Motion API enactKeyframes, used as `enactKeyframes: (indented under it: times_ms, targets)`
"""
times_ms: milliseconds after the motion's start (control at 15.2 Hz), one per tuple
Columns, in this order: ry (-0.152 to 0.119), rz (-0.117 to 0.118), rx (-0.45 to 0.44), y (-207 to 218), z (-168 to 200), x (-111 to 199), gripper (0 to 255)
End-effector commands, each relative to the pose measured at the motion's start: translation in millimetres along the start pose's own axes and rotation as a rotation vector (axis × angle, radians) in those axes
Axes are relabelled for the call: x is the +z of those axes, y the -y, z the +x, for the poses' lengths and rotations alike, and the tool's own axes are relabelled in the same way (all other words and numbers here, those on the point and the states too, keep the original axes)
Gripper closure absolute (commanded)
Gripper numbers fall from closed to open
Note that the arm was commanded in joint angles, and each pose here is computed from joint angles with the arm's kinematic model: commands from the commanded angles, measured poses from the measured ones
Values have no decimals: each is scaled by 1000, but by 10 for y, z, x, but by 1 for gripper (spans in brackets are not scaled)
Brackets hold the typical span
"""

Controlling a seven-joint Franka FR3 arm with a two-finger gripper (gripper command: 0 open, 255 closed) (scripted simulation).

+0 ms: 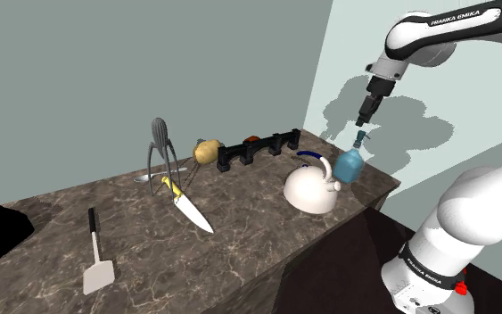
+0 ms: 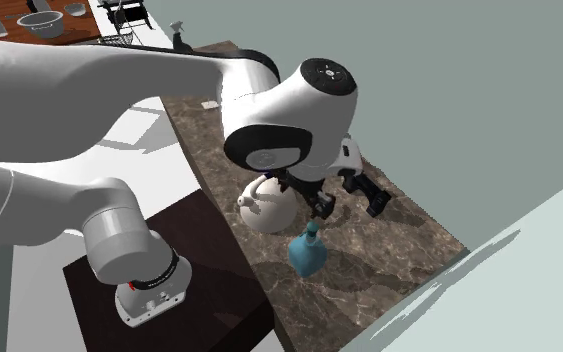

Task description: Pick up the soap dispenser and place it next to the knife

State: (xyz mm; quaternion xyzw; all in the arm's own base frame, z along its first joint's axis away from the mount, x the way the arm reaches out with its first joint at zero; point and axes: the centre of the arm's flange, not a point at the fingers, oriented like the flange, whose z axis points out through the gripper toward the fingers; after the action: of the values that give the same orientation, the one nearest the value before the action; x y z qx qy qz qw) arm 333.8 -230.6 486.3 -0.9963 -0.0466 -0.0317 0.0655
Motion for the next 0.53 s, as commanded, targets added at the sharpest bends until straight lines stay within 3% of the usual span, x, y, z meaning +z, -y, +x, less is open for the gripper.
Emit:
enactKeyframes:
  times_ms: [0, 132, 462]
  targets:
    - [-1, 2, 5, -288, -44, 101, 0]
    - [-3, 6, 10, -548, -76, 165, 0]
    - [-3, 6, 11, -572, -79, 383, 0]
